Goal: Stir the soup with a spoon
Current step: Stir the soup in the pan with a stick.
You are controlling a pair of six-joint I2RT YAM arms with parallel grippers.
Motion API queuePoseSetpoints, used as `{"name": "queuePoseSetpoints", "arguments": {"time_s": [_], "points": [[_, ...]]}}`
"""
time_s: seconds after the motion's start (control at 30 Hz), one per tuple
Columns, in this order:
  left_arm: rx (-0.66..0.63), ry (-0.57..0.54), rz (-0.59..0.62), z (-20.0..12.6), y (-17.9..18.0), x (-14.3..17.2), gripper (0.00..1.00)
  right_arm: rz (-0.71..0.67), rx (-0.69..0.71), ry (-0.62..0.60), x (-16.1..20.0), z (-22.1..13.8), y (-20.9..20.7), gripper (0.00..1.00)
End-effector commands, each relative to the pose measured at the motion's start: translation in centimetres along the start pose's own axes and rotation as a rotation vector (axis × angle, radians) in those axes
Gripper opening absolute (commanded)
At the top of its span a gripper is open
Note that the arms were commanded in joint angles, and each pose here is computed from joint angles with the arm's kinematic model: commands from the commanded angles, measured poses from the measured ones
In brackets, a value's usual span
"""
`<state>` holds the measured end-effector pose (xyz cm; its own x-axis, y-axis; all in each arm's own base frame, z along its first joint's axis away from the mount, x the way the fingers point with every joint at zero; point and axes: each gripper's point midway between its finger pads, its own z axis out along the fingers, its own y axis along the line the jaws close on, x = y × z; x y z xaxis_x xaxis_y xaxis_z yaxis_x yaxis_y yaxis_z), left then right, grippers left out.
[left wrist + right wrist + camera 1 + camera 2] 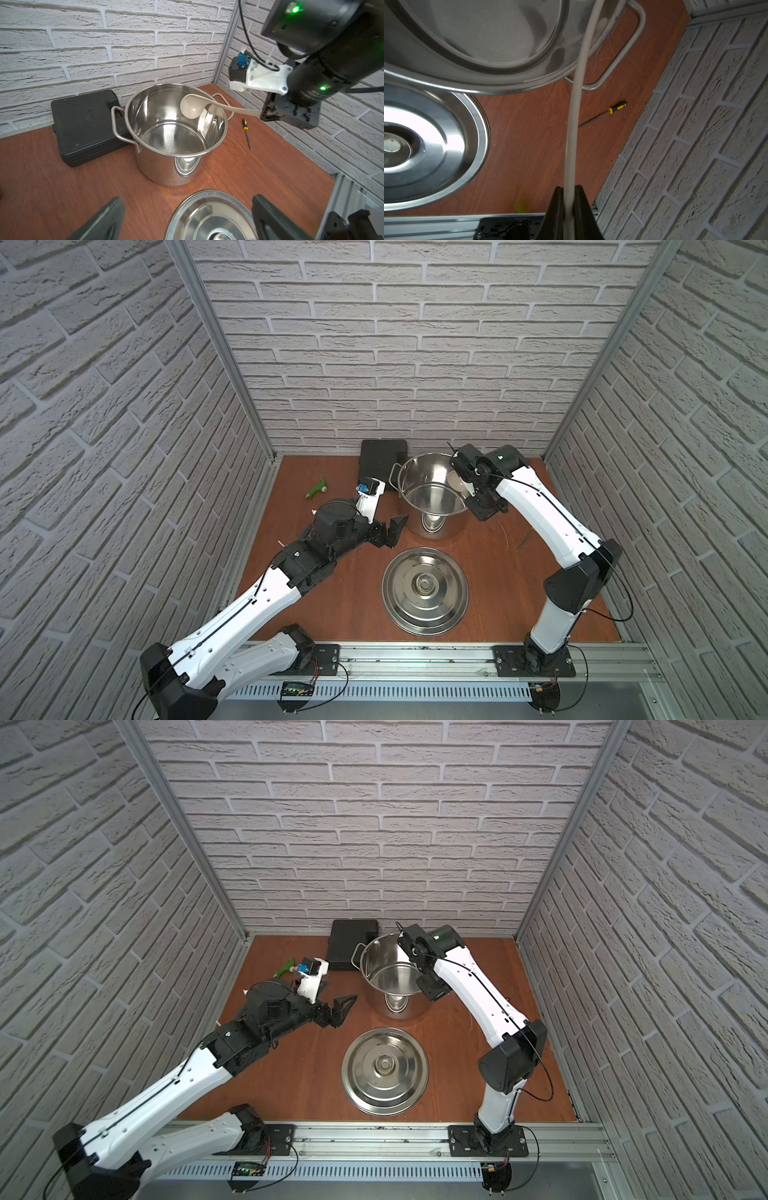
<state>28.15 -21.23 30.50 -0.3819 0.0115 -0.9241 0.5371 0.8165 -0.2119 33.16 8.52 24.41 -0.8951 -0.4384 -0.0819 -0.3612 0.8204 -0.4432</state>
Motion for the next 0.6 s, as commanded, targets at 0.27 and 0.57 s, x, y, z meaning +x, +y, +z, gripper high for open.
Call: {"name": "queuePoseSetpoints", "arguments": {"time_s": [0.27,0.57], "points": [[0.014,-0.066,-0.015,-0.7,-0.4,-1.4,0.98,-0.053,-0.056,-0.086,-6.2,-0.5,4.1,0.02],[0.012,-0.059,-0.004,-0.2,-0.4,-1.4,0.98,-0.087,-0.077,-0.104,-3.1,-2.5,6.3,0.02]]}}
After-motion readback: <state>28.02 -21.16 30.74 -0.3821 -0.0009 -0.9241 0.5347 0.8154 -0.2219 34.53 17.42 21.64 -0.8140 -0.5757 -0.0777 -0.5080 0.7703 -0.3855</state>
